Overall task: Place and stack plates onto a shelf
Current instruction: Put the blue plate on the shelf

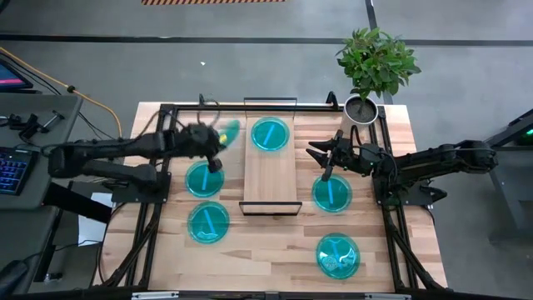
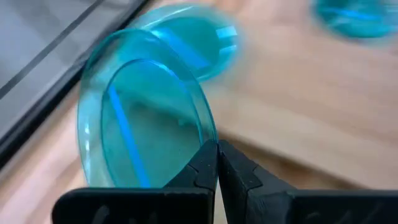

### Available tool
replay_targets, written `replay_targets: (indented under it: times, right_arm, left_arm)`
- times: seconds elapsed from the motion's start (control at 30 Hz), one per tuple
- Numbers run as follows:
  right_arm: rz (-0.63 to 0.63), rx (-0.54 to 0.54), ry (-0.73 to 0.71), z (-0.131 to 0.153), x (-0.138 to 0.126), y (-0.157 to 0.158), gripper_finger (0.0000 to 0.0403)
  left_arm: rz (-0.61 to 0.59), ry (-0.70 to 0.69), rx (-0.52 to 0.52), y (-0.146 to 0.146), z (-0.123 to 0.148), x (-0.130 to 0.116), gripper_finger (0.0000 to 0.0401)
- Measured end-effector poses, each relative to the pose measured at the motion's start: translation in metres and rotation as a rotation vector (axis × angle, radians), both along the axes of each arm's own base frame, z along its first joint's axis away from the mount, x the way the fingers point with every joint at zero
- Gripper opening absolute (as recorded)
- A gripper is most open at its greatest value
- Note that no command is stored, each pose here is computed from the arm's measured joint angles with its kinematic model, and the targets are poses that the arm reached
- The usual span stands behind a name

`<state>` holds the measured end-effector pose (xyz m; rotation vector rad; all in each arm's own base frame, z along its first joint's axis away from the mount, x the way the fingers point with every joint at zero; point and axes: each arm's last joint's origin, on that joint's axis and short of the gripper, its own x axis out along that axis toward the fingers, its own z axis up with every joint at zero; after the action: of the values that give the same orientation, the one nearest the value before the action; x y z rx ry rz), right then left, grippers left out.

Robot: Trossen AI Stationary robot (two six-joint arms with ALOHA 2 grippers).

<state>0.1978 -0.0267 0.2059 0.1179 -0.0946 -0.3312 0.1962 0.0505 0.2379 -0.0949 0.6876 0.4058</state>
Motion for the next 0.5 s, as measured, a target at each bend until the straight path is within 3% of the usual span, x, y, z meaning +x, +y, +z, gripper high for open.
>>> replay_targets:
  times: [0.13, 0.5]
  right_arm:
    - [0.000, 0.001, 0.000, 0.000, 0.000, 0.000, 0.0123]
    - [0.000, 0.001, 0.000, 0.000, 0.000, 0.000, 0.0123]
  left_arm:
    - [-0.143, -0.040, 0.051, -0.033, -0.002, 0.024, 0.0000]
    - [-0.387, 0.124, 0.262, -0.080, 0.000, 0.099, 0.0000]
